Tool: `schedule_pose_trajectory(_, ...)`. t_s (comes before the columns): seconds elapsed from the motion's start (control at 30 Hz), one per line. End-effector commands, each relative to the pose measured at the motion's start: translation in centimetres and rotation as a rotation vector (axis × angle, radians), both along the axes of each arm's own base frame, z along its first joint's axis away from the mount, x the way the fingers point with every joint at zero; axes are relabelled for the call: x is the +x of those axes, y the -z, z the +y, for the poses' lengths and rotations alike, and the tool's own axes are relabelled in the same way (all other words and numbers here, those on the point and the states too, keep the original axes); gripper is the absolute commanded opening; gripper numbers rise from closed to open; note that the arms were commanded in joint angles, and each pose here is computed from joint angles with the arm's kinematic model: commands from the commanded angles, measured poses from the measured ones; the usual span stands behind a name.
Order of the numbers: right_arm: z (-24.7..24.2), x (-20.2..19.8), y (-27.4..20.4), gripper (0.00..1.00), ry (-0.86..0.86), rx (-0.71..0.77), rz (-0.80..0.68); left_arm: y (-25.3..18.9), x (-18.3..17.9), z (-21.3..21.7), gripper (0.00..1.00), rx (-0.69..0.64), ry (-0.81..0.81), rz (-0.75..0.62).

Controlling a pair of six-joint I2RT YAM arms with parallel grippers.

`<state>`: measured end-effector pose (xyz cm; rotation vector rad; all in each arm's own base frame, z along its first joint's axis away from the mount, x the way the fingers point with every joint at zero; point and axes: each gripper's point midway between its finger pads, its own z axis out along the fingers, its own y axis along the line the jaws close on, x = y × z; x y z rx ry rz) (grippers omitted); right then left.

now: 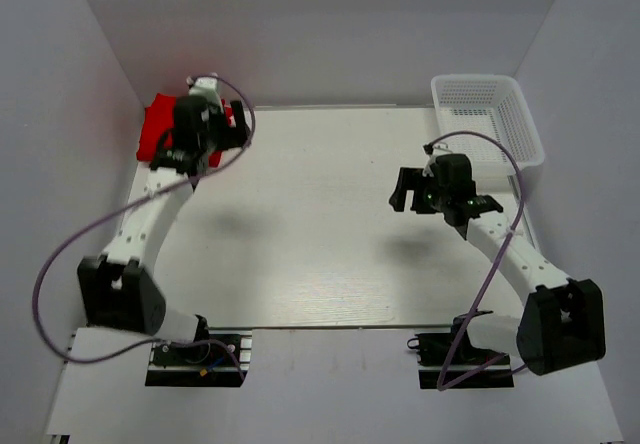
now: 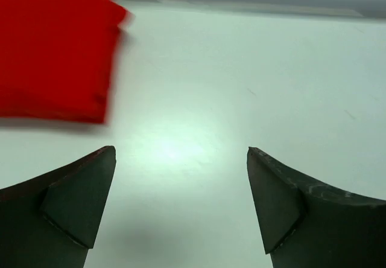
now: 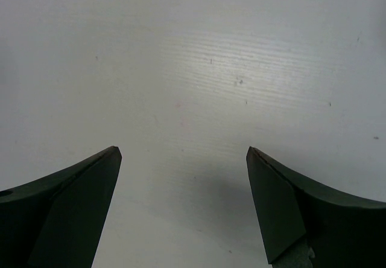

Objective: Fold and stack the t-shirts
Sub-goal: Put the neatly folded tshirt into the corner of the board with the left arm

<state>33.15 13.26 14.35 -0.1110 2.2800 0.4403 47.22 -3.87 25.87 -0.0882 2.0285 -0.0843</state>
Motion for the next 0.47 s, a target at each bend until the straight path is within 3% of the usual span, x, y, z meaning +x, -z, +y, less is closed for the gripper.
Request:
schedule_pose_trajectory(0.0, -1.1, -2.1, 1.0, 0.90, 0.041, -0.005, 0.007, -0.6, -5.3, -4.8, 1.00, -0.157, 0.079, -0.079)
schedule_pose_trajectory(0.03, -1.3, -2.3, 1.3, 0.90, 0.050, -0.005, 0.005, -0.1, -7.2, -7.4, 1.00, -0.173, 0.140, -0.075)
schedule_pose_trajectory(0.07, -1.5, -2.7, 0.7, 0.90, 0.055, 0.007, -0.036, 3.4, -9.4, -8.1, 1.00, -0.180, 0.148, -0.004)
schedule_pose_trajectory(0.17, -1.8, -4.1, 1.2, 0.90, 0.065, 0.027, -0.047, 5.5, -13.6, -10.5, 1.00, -0.236, 0.186, 0.032)
schedule_pose_trajectory(0.3, -1.9, -5.1, 1.8, 0.90, 0.057, 0.030, -0.062, 8.0, -15.3, -10.5, 1.00, -0.161, 0.139, 0.133)
schedule_pose_trajectory(0.43, -1.6, -5.4, 1.7, 0.90, 0.024, 0.043, -0.088, 7.7, -15.5, -11.5, 1.00, -0.163, 0.159, 0.135)
